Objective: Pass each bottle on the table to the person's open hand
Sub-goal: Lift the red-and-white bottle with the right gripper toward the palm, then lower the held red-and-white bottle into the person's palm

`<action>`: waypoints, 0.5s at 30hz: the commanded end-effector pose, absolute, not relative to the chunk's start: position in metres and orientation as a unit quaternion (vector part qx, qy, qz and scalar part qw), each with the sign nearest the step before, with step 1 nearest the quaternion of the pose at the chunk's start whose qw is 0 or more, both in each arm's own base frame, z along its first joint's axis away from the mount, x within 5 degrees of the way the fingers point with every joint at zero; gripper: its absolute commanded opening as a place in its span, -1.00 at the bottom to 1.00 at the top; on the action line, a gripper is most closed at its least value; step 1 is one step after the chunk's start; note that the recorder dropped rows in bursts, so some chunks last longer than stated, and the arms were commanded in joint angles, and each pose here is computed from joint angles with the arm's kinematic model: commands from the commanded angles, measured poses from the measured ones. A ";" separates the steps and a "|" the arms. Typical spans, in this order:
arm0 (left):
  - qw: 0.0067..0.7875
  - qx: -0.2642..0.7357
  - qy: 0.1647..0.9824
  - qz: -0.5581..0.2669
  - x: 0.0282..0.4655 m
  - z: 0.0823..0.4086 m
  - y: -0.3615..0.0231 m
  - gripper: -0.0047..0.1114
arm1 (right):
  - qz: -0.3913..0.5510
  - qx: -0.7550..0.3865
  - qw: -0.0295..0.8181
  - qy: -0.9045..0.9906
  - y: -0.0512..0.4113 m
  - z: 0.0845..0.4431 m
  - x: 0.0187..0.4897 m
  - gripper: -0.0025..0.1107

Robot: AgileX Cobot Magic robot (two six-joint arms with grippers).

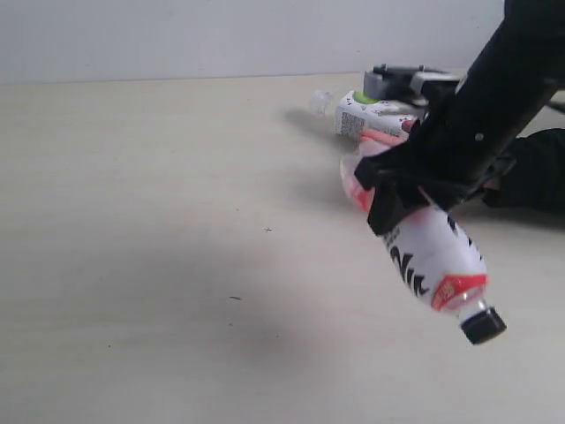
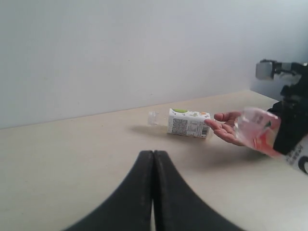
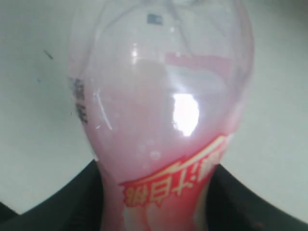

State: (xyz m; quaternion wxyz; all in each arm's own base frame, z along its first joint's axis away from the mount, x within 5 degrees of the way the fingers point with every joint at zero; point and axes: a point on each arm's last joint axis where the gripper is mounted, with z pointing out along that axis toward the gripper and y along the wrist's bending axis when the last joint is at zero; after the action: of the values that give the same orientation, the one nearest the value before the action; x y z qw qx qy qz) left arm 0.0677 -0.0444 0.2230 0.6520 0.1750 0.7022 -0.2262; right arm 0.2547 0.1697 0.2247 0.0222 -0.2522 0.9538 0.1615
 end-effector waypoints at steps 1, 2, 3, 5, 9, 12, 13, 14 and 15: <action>0.654 0.175 0.700 -0.225 0.067 0.222 -0.044 -0.92 | 0.120 -0.231 0.104 0.960 0.166 0.270 0.271 -0.96; 0.654 0.175 0.700 -0.225 0.067 0.222 -0.044 -0.92 | 0.108 -0.222 0.116 0.962 0.166 0.278 0.277 -0.96; 0.654 0.175 0.700 -0.225 0.067 0.222 -0.044 -0.92 | 0.097 -0.215 0.130 0.963 0.166 0.285 0.283 -0.96; 0.654 0.175 0.700 -0.225 0.067 0.222 -0.044 -0.92 | 0.076 -0.204 0.150 0.964 0.167 0.297 0.294 -0.96; 0.654 0.175 0.700 -0.225 0.067 0.222 -0.044 -0.92 | 0.051 -0.189 0.160 0.967 0.167 0.302 0.318 -0.96; 0.654 0.175 0.700 -0.225 0.067 0.222 -0.044 -0.92 | 0.049 -0.168 0.157 0.972 0.164 0.290 0.336 -0.96; 0.654 0.175 0.700 -0.225 0.067 0.222 -0.044 -0.92 | 0.048 -0.163 0.155 0.973 0.163 0.286 0.341 -0.96; 0.654 0.175 0.700 -0.225 0.067 0.222 -0.044 -0.92 | 0.046 -0.157 0.149 0.975 0.160 0.279 0.347 -0.96; 0.654 0.175 0.700 -0.225 0.067 0.222 -0.044 -0.92 | 0.045 -0.152 0.144 0.977 0.158 0.274 0.350 -0.96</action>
State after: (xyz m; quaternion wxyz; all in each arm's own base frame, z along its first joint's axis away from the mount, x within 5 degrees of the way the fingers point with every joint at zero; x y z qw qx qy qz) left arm 0.0677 -0.0444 0.2230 0.6520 0.1750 0.7022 -0.2262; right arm 0.3369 0.1648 0.2851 0.1489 -0.1685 0.9729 0.0540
